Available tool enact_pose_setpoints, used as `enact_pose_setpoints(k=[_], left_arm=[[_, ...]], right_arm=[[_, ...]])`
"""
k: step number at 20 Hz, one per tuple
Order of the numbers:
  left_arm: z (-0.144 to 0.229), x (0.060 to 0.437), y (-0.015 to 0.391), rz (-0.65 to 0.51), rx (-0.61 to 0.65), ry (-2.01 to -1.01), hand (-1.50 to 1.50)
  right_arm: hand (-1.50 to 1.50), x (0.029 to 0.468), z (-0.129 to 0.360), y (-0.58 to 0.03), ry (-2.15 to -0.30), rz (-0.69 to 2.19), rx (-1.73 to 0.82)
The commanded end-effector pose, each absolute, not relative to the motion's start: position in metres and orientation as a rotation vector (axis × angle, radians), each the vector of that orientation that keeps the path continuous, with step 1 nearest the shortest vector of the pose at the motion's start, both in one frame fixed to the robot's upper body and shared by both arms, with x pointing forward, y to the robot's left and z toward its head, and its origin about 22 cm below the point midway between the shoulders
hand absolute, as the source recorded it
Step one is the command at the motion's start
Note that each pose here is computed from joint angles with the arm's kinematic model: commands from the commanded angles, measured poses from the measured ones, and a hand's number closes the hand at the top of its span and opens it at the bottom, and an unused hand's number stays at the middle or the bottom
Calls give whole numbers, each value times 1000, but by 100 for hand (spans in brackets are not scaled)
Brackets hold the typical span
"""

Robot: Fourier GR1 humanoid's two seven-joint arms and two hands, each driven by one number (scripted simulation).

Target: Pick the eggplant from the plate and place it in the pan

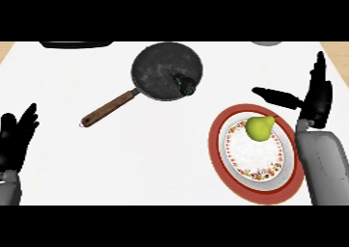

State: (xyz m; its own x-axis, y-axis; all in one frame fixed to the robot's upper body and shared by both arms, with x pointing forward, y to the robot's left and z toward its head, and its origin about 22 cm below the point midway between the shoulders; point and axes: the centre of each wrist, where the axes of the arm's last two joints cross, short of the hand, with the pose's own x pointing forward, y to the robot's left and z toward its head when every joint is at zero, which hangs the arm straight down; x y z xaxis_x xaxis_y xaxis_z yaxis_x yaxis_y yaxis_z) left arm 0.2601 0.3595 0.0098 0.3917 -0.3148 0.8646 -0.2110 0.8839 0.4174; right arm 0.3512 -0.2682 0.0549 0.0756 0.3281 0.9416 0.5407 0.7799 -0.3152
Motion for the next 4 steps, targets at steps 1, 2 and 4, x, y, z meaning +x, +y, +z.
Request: enact_pose_setpoints(k=[1, 2, 4], left_arm=[[14, 260, 345, -70, 532, -1193, 0], [0, 262, 355, -76, 515, -1165, 0], [13, 271, 345, -96, 517, -1199, 0]], right_arm=[[-150, 299, 74, -295, -1544, -163, -724], [-150, 285, 67, -285, -1541, -130, -716], [-150, 267, 71, -311, -1523, -138, -736]])
